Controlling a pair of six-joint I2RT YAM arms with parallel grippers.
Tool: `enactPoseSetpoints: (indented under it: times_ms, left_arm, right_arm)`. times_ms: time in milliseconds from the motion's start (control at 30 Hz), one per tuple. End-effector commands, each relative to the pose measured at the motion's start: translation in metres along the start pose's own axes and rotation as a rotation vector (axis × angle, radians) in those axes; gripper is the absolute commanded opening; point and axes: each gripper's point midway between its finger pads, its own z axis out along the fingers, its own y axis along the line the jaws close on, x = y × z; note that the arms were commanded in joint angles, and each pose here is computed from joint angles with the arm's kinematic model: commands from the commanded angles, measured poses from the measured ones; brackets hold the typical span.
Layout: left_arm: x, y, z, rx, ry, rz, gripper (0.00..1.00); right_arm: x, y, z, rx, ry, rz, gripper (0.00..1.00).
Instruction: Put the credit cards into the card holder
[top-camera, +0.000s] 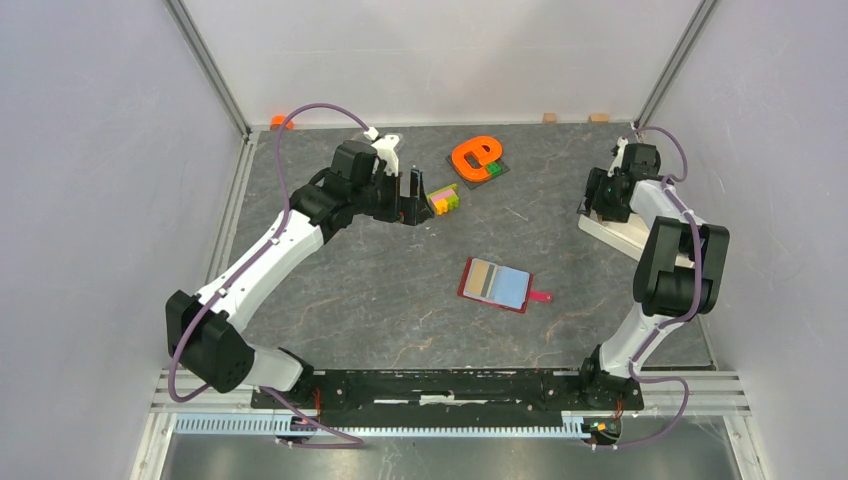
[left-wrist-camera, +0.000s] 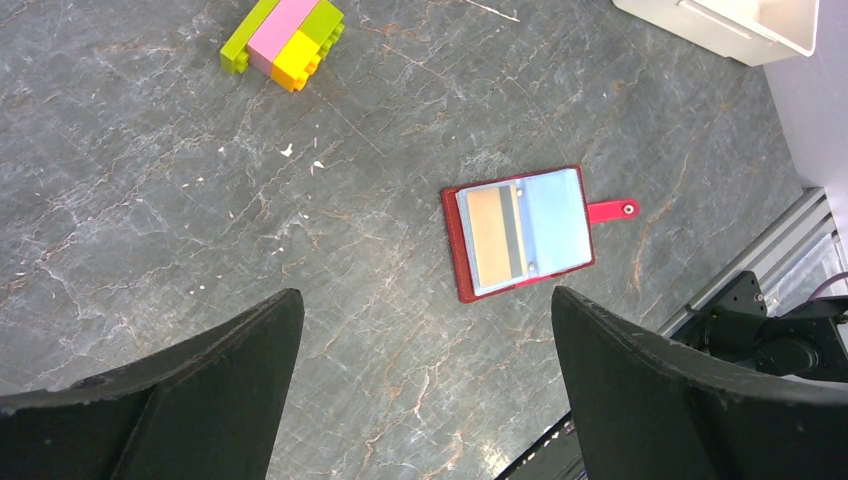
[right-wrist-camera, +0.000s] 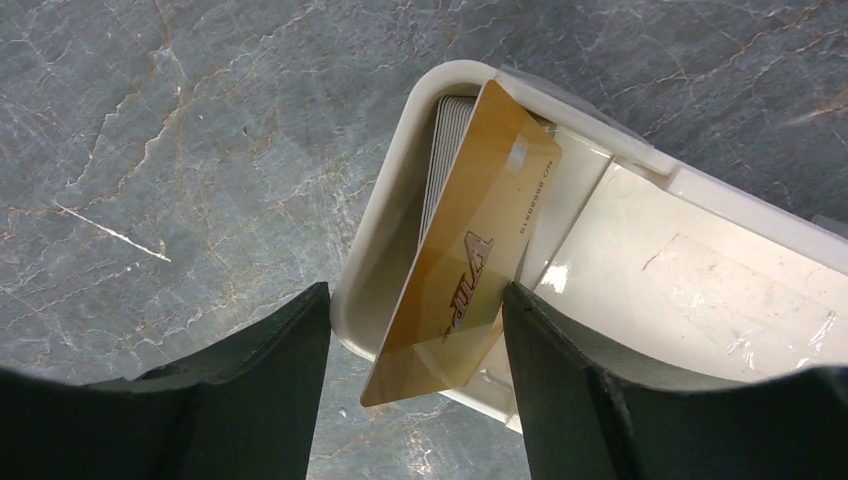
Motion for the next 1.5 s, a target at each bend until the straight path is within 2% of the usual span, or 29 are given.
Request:
enactPoseSetpoints:
  times_ms: [0,67,133,267,567,667,800,967,1267,1467]
  left_arm:
    - [-0.008,-0.005,-0.002,0.029,-0.022,0.023,1.00]
    - [-0.007,-0.005,-0.001,0.032,-0.019,0.021,1.00]
    - [-0.007,-0.006,-0.001,0.035,-0.019,0.021,1.00]
    - [-0.007,-0.006,-0.001,0.036,-0.018,0.020,1.00]
    - [-0.007,-0.007,-0.001,0.042,-0.017,0.018,1.00]
    - [-0.006,-0.007,-0.001,0.044,-0.013,0.018,1.00]
    - [-0.006,-0.007,-0.001,0.046,-0.013,0.017,1.00]
    - [-0.006,-0.008,0.000,0.049,-0.010,0.014,1.00]
    - [-0.005,-0.008,0.000,0.050,-0.008,0.013,1.00]
    - [-0.005,-0.008,0.000,0.049,-0.008,0.014,1.00]
  right_arm:
    - [-0.019,0.001,-0.014,0.006,-0.075,0.003,0.67]
    - [-0.022,0.000,-0.018,0.011,-0.087,0.005,0.65]
    - [-0.025,-0.002,-0.020,0.024,-0.098,0.007,0.58]
    - [-0.029,-0.005,-0.027,0.049,-0.111,0.007,0.55]
    - [-0.028,-0.013,-0.031,0.091,-0.121,-0.002,0.23]
    - [-0.027,-0.015,-0.028,0.100,-0.112,-0.007,0.19]
    - [-0.027,-0.017,-0.029,0.114,-0.113,-0.010,0.22]
    - [-0.029,-0.022,-0.032,0.142,-0.121,-0.019,0.40]
    - [-0.023,-0.030,-0.020,0.178,-0.099,-0.040,0.53]
    - [-0.026,-0.021,-0.023,0.125,-0.134,-0.035,0.68]
